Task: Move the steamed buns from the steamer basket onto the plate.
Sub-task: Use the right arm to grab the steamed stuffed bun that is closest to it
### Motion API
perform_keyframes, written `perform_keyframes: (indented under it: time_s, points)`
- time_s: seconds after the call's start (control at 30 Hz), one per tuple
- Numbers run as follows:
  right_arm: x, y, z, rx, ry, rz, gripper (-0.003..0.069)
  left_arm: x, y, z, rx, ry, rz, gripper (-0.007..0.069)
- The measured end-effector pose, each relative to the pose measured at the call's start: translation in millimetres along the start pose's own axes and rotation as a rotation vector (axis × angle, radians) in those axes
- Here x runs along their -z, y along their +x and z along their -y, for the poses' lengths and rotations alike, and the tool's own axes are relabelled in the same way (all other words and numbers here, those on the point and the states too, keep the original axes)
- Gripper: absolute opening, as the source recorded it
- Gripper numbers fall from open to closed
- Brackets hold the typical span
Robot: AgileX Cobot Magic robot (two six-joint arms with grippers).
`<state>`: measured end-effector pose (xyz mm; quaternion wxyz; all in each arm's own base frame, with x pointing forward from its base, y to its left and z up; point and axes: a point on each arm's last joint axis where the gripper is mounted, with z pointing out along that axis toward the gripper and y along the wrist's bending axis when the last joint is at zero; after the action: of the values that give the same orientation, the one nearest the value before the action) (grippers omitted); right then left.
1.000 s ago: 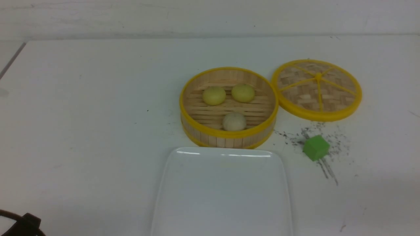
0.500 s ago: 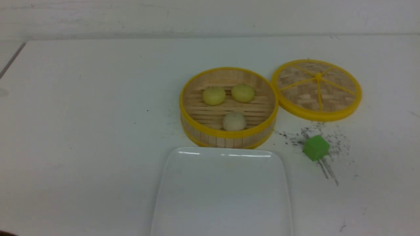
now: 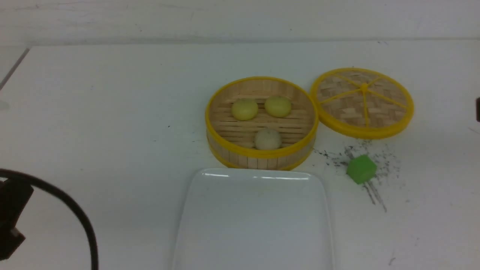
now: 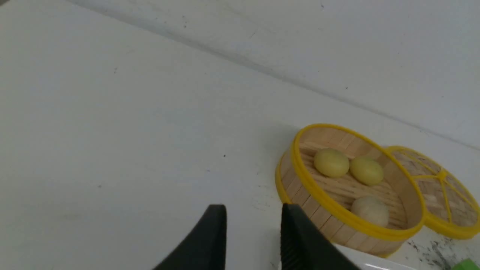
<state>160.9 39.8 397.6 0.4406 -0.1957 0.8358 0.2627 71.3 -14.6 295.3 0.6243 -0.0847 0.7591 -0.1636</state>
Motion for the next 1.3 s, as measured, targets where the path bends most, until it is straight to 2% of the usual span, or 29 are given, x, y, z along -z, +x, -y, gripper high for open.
perform_keyframes:
  time_s: [0.13,0.33,0.47,0.6,0.67,0.7,0.8,0.87,1.07,1.27,1.3]
  points:
    - [-24,-18,26,-0.010,-0.072,-0.107,0.0242,2,-5,5,-0.045,0.035,0.017,0.0240]
    - [-46,-56,50,0.064,-0.097,-0.133,0.0242,2,-3,8,-0.048,0.071,0.006,0.0240]
    - [-64,-83,51,0.158,-0.113,-0.151,0.0242,1,-3,9,-0.029,0.084,-0.005,0.0240]
    - [-112,-109,41,0.266,-0.120,-0.250,0.0242,-2,-2,8,-0.049,0.082,-0.023,0.0240]
    - [-125,-111,39,0.288,-0.117,-0.279,0.0242,-2,-2,8,-0.065,0.082,-0.022,0.0240]
    - [-151,-112,35,0.320,-0.111,-0.337,0.0242,-2,-2,8,-0.097,0.083,-0.021,0.0240]
    - [-184,-109,35,0.344,-0.098,-0.405,0.0242,-2,-2,8,-0.117,0.083,-0.020,0.0240]
    - [-216,-100,38,0.350,-0.100,-0.468,0.0242,-2,-2,9,-0.103,0.090,-0.019,0.0240]
    - [-261,-77,52,0.331,-0.110,-0.556,0.0242,-2,-2,10,-0.097,0.097,-0.017,0.0240]
    - [-286,-69,72,0.385,-0.015,-0.540,0.0258,-1,0,11,-0.100,0.110,-0.042,0.0240]
    - [-293,-68,77,0.402,0.013,-0.523,0.0288,-1,1,11,-0.100,0.116,-0.055,0.0240]
